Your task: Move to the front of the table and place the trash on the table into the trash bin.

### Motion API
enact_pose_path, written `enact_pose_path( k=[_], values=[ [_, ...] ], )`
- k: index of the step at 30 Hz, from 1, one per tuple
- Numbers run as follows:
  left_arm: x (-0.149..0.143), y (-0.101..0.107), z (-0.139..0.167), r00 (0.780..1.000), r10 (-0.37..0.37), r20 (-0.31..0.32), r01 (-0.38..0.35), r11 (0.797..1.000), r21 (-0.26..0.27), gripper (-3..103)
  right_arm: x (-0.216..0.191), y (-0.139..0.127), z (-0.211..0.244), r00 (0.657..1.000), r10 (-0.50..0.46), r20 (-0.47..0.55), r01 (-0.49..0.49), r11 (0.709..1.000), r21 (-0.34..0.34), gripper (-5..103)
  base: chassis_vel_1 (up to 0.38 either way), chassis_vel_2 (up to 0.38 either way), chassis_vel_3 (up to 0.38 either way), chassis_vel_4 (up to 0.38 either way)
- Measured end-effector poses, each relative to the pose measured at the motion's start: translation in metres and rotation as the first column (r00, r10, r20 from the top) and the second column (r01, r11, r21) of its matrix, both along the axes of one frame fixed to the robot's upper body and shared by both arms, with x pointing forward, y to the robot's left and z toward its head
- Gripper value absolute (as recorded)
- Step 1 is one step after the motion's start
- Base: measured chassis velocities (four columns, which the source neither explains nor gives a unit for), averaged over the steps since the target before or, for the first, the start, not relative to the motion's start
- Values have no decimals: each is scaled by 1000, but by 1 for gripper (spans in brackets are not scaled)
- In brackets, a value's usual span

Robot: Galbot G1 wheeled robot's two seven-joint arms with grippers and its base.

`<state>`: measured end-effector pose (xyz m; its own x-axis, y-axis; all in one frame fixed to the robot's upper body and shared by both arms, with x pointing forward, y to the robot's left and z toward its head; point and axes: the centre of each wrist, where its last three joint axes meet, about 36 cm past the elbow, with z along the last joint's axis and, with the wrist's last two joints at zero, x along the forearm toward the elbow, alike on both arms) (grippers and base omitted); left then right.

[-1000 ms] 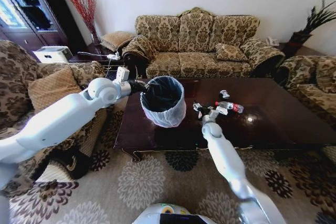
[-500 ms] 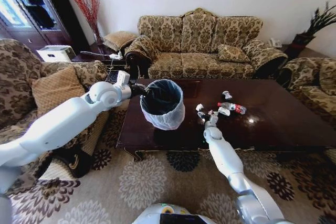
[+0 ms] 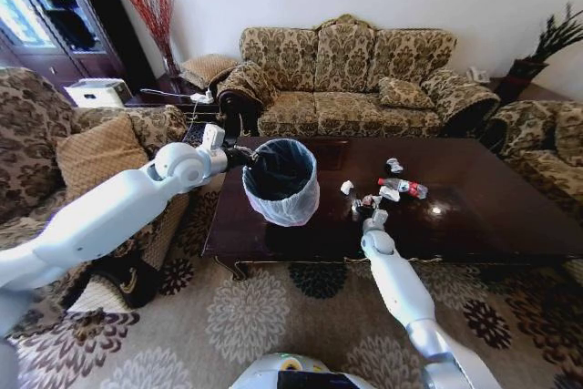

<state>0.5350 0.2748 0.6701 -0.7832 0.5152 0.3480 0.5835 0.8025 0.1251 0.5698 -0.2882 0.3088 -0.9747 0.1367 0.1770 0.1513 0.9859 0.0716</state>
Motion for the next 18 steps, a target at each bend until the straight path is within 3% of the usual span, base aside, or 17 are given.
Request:
enact_pose_path(
  k=[4,6,8,18],
  values=[
    [-1,0,1,1000,0,2,0,1000,0,0,-2,1,0,1000,1,1,-1,1000,4,31,0,0,0,0],
    [-2,0,1,1000,-1,2,1,1000,1,0,-2,1,0,1000,1,2,-1,1000,5,31,0,0,0,0],
    [-4,2,1,1000,0,4,0,1000,2,0,-1,0,1,1000,0,1,0,1000,10,19,0,0,0,0],
    [-6,7,1,1000,8,10,-8,1000,-1,0,0,-1,6,1000,1,5,-2,1000,13,1,0,0,0,0]
  ],
)
